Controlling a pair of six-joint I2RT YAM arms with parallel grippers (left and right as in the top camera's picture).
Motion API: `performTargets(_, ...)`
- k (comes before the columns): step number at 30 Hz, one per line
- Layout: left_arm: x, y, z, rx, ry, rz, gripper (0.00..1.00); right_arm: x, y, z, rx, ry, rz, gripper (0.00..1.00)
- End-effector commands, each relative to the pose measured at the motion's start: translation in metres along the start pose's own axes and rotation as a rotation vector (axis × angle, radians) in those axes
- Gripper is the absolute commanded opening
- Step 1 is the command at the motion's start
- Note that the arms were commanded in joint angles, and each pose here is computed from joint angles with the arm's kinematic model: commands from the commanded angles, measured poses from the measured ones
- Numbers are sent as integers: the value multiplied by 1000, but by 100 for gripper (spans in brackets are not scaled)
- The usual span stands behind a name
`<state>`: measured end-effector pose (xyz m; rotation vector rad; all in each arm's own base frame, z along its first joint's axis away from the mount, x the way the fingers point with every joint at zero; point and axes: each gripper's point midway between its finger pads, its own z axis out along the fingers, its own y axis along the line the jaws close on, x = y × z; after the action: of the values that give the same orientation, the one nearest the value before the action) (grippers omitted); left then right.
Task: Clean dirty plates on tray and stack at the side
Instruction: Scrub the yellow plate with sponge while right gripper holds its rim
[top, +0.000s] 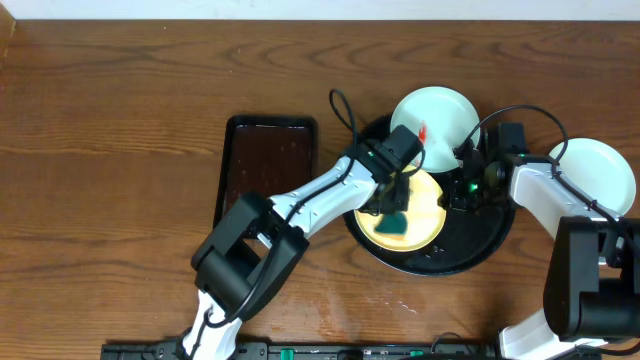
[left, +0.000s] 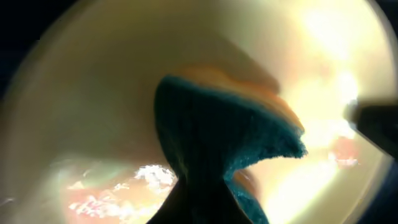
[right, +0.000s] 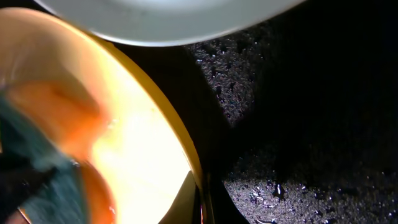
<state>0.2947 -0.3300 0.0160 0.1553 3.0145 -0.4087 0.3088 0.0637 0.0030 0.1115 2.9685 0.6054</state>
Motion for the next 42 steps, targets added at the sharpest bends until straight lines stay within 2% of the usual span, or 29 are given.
performTargets(1,-28,93,-5,-455,-172,-23,7,-3,-11,1,57,-7,28,1)
performTargets(5,-39,110,-21,-587,-229,60,7,-3,-11,1,60,-6,25,1)
performTargets(9,-41,107,-19,-568,-235,56,8,-3,-14,0,77,-7,26,1)
performTargets(11,-36,88,-6,-444,-187,43,7,-3,-14,0,77,-7,26,1)
performTargets(14,-21,36,14,-146,-72,30,7,-3,-15,0,79,-7,26,1)
performTargets(15,-14,10,20,-5,-18,35,7,-2,-15,0,79,-5,27,1)
performTargets(18,-2,-41,23,261,75,67,7,-2,-15,0,79,-3,28,1)
performTargets(21,7,-63,28,368,117,98,7,-1,-15,0,80,-1,28,1)
performTargets(28,40,-75,27,435,239,184,7,-1,-15,0,80,-1,28,1)
performTargets(35,57,-47,17,363,328,213,7,-1,-15,0,80,-1,28,1)
performTargets(38,39,-23,19,252,278,121,7,-1,-15,0,80,-1,28,1)
performTargets(42,-1,43,19,-56,107,-22,8,-1,-15,0,80,1,29,1)
